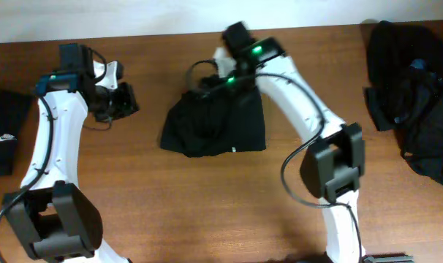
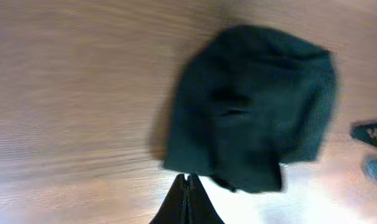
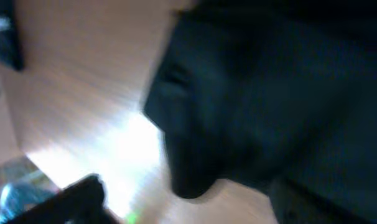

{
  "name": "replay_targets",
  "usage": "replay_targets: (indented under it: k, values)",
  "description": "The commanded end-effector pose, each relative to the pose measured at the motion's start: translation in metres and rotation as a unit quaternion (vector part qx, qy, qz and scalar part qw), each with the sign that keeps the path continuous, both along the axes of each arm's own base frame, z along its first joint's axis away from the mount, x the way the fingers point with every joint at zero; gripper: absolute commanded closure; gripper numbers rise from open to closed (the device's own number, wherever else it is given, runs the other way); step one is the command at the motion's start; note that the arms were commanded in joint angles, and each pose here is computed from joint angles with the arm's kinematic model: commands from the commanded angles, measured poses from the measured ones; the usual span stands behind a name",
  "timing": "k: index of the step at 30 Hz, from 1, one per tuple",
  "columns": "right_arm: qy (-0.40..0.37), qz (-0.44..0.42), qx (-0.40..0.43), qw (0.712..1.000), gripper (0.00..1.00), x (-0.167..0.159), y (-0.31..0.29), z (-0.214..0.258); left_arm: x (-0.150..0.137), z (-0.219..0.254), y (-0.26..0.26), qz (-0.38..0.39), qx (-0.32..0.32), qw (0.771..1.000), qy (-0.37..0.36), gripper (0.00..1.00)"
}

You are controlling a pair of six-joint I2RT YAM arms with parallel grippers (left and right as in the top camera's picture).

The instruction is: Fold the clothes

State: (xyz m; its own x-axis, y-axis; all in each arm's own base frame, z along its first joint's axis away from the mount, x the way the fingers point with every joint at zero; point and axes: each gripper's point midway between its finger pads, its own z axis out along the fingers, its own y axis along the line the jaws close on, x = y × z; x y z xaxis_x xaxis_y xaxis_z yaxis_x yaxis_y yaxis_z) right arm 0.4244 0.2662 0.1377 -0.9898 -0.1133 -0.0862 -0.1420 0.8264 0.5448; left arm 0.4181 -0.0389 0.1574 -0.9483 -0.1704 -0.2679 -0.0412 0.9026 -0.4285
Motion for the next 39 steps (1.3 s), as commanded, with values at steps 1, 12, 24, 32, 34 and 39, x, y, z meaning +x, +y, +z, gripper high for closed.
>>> replay_targets:
  k: [1,12,24,32,34,39]
  values:
    - [-0.026,0.007,0.002,1.000,0.27,0.008,-0.028,0.018,0.001,0.027,-0.041,-0.068,-0.047,0.995,-0.046,0.99]
    - [0.000,0.003,-0.130,0.992,0.35,-0.005,-0.082,-0.005,0.008,0.011,-0.066,-0.099,0.119,0.985,-0.071,0.99]
    - [0.017,0.004,-0.137,0.990,0.96,-0.009,-0.083,-0.041,-0.001,0.006,-0.115,-0.138,0.110,0.982,-0.073,0.99]
    - [0.024,0.008,-0.138,0.990,0.96,-0.014,-0.083,-0.077,0.007,-0.028,-0.134,-0.157,0.115,0.979,-0.059,1.00]
    - [0.022,0.015,-0.138,0.990,0.96,-0.016,-0.081,-0.081,0.008,-0.030,-0.138,-0.152,0.101,0.982,-0.054,0.99]
    - [0.014,0.022,-0.138,0.990,0.96,-0.015,-0.079,-0.085,0.002,-0.026,-0.163,-0.179,0.067,0.980,-0.061,1.00]
